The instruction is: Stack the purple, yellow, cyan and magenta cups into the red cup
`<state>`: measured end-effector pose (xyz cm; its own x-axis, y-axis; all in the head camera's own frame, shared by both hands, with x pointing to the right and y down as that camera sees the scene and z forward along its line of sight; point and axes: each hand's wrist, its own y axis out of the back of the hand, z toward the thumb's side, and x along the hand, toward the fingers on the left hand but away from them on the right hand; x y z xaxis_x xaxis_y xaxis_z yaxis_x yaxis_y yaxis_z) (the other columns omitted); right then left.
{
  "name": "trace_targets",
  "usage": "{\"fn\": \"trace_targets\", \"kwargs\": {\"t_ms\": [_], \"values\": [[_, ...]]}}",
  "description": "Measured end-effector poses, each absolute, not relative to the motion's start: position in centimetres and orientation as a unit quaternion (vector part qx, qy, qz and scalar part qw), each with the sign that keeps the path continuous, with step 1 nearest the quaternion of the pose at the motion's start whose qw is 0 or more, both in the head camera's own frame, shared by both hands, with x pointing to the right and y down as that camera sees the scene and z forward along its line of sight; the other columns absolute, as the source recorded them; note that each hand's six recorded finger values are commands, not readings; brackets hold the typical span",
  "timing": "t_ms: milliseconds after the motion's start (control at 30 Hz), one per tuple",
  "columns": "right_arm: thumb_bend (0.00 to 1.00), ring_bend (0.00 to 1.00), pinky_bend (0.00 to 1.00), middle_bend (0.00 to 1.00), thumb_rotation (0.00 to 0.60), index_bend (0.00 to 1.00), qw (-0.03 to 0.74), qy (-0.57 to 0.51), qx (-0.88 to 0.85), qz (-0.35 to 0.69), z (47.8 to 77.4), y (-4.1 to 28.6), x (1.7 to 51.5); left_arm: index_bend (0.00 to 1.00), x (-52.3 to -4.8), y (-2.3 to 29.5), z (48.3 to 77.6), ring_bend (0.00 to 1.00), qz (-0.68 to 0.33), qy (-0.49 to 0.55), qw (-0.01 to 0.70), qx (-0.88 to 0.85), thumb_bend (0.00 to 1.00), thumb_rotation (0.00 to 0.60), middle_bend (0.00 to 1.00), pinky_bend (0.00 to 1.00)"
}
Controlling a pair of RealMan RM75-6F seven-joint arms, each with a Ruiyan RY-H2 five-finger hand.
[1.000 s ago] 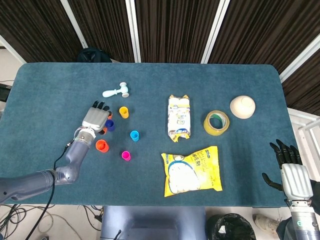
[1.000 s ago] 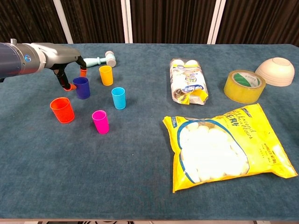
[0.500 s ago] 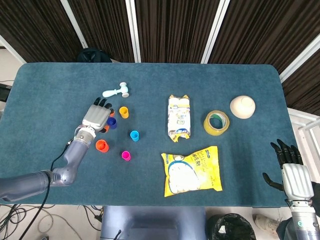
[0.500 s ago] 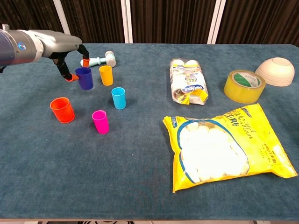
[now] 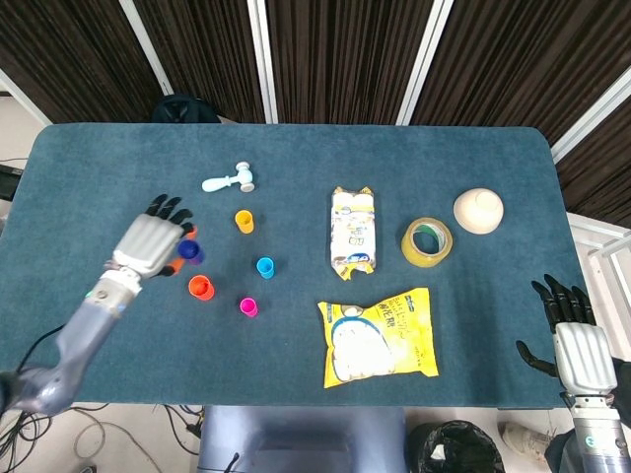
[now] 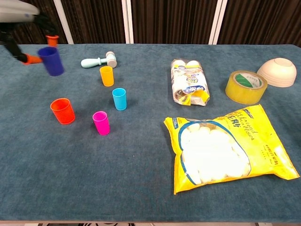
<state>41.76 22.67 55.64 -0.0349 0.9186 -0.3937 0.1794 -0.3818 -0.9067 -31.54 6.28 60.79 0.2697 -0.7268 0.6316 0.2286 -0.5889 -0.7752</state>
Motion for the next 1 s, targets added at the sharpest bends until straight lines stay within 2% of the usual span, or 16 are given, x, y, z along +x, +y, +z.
{"fn": "trace_targets", "kwargs": {"t_ms": [167, 400, 1000], "values": [[0.32, 0.10, 0.00, 0.04, 0.600, 0.11, 0.328, -0.447, -0.612, 0.563, 55.7, 22.7, 41.7, 0.41, -34.5, 8.4, 60.6, 0.00, -0.586, 0.187, 0.395, -0.683, 0.34, 0.600, 0.20, 0.00], [0.32, 0.10, 0.00, 0.04, 0.600, 0.11, 0.329, -0.449, -0.610, 0.565, 55.8, 22.7, 41.8, 0.41, -35.6, 9.6, 61.5, 0.00, -0.575, 0.186, 0.389, -0.696, 0.34, 0.600, 0.21, 0.00], [0.32, 0.10, 0.00, 0.04, 0.600, 0.11, 0.330, -0.461, -0.604, 0.560, 55.1, 22.4, 42.2, 0.41, -33.3, 10.5, 65.0, 0.00, -0.547, 0.165, 0.408, -0.712, 0.34, 0.600, 0.21, 0.00]]}}
